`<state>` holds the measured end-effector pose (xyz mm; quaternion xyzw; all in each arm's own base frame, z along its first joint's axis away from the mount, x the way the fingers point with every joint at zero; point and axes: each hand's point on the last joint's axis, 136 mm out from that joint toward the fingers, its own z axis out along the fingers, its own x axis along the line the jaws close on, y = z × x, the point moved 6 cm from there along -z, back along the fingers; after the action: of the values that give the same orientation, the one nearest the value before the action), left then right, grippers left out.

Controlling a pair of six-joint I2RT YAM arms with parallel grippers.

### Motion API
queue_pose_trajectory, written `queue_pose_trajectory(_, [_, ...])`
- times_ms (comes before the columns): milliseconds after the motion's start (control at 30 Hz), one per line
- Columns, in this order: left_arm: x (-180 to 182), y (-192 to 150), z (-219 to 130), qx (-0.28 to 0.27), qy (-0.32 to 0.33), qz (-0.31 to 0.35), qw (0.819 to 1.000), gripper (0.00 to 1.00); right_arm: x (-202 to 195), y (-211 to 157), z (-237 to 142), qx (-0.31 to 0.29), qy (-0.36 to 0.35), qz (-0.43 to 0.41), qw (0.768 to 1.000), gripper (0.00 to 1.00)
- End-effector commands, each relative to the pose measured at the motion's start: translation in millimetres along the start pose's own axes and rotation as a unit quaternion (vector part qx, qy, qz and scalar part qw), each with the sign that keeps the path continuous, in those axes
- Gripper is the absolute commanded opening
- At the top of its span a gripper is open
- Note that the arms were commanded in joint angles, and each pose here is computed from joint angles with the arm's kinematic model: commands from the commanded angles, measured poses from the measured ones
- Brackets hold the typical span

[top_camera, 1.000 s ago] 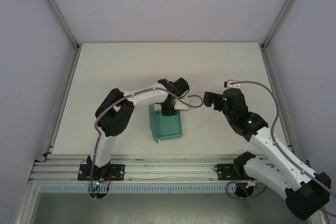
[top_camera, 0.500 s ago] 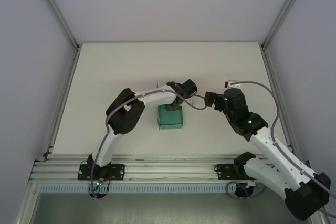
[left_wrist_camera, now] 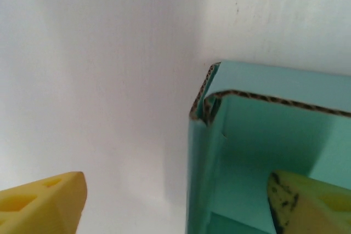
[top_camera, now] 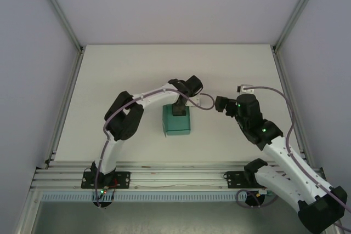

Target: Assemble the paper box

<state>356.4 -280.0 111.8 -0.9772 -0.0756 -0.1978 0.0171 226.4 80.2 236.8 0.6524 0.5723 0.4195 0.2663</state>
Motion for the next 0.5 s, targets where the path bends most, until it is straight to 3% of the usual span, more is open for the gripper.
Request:
queue_pose_trajectory(0, [5, -1, -40, -0.05, -0.01, 0.0, 0.999, 0.95, -3, -5, -2, 0.007, 0.0, -0.005, 1.0, 1.0])
queue_pose_trajectory(33, [6, 0, -46, -0.062, -0.009, -0.003, 0.998, 1.0, -4, -4, -3, 0.005, -0.001, -0.004, 1.0, 1.0])
queue_pose_trajectory(233, [30, 8, -84, -0.149, 0.031, -0.058, 0.987, 1.0, -8, 0, -7, -0.005, -0.015, -0.002, 1.0, 1.0])
queue_pose_trajectory(300, [50, 4, -112, -0.194, 0.066, -0.105, 0.973, 1.0, -8, 2, -7, -0.005, -0.013, -0.001, 1.0, 1.0])
queue_pose_trajectory(400, [78, -8, -146, -0.26, 0.117, -0.203, 0.937, 1.0, -7, 2, -4, -0.002, -0.01, -0.008, 1.0, 1.0])
queue_pose_trajectory(467, [95, -23, -169, -0.3, 0.144, -0.283, 0.9, 1.0, 0, -1, 1, 0.011, 0.017, -0.033, 0.999, 1.0])
